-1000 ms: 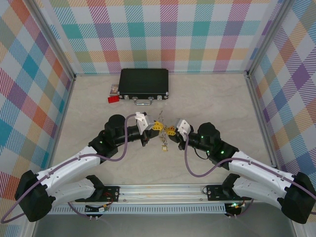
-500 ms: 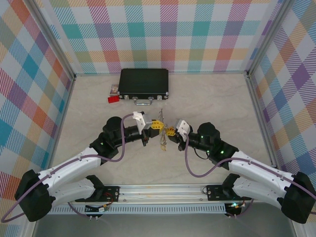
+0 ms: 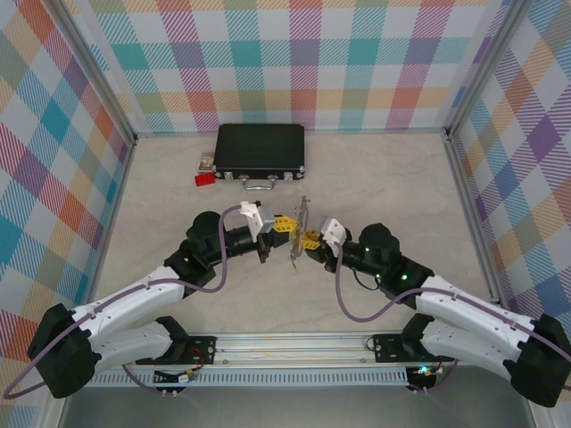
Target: Put the keys on the keyring
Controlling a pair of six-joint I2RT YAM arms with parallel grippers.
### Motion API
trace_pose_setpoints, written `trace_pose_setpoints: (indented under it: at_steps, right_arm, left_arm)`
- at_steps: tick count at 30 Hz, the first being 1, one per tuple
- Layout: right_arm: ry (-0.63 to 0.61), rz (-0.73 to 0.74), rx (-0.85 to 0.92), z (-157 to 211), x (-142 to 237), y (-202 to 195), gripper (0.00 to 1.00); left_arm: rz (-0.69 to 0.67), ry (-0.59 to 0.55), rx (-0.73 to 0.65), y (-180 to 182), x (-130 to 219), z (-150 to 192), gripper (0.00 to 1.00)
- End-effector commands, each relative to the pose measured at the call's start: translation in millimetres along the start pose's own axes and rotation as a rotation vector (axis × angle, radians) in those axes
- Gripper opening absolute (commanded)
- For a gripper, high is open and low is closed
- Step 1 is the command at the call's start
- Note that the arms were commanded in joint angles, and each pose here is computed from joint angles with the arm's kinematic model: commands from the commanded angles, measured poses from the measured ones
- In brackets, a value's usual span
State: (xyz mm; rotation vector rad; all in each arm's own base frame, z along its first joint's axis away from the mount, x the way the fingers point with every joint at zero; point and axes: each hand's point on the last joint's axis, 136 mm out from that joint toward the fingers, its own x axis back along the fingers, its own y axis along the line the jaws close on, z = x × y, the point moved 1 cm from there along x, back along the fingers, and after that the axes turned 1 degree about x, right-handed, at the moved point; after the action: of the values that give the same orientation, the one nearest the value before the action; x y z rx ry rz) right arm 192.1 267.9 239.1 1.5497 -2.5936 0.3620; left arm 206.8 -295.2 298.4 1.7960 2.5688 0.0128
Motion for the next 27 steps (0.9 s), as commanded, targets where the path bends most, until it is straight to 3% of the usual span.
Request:
trace_pose_setpoints:
  at_steps: [1,12,27]
  right_arm:
    - [-0.075,0.038,0.024,-10.1,12.7,-1.7,0.21]
    - [-0.182,-0.004,0.115,-36.2,16.9,5.2,0.21]
    - [-0.232,-0.073,0.065,-65.9,13.5,3.4,0.21]
  left_arm:
    - [-0.006,-0.042,-0.059,-4.1,5.4,-11.6,0.0]
    - [0.009,0.008,-0.065,-8.1,9.1,-1.1,0.0]
    - [0.022,0.015,-0.075,-10.9,10.5,-0.3,0.0]
